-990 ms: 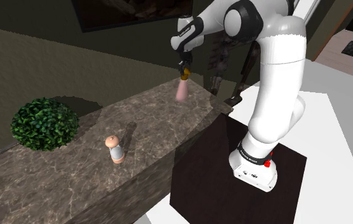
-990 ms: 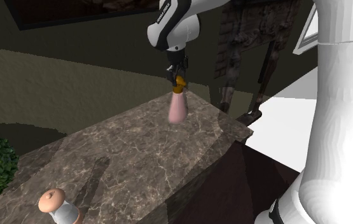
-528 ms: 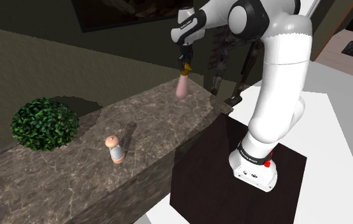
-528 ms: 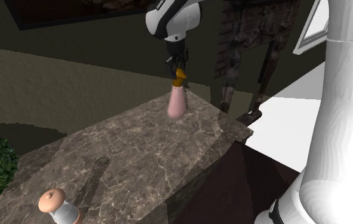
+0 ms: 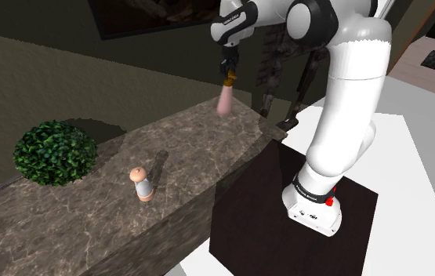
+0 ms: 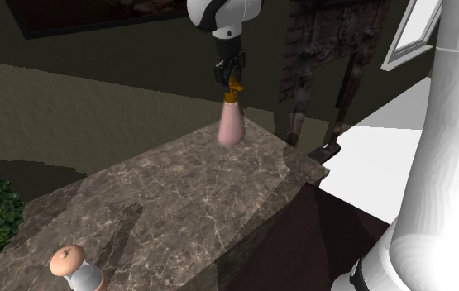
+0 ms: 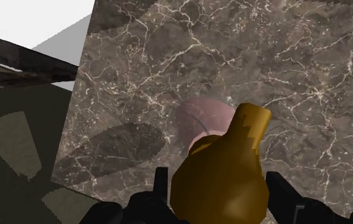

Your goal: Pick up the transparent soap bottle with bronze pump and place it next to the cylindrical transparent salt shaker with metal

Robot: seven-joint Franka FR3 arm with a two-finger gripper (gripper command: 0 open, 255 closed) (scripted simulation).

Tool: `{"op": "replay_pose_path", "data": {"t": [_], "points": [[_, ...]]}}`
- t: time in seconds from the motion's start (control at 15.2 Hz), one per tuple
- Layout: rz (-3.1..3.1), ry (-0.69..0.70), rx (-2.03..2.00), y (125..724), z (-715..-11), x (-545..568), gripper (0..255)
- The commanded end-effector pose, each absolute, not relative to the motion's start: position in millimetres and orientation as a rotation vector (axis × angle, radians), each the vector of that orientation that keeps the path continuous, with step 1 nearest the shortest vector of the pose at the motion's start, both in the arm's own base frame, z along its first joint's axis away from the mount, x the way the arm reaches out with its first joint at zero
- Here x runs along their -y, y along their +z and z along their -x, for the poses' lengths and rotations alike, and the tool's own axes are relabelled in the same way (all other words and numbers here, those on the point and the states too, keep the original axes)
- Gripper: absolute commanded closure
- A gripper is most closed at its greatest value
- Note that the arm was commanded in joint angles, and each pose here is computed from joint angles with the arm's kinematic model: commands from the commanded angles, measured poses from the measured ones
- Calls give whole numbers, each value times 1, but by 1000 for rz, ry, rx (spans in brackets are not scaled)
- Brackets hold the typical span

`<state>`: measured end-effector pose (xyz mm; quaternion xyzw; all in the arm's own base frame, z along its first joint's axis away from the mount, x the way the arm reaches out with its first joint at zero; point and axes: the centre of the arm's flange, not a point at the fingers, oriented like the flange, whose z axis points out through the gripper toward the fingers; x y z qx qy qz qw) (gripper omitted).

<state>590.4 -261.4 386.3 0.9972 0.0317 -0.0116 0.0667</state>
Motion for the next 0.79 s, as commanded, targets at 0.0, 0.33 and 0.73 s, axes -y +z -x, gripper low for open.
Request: {"op": "replay_pose_path", "data": {"t": [0.0,0.33,0.73], "points": [[-3006,-35,-96,398,-590,262,255],[-3006,-35,-96,425,-590,262,255],[-3006,-35,-96,456,-590,262,255]]}}
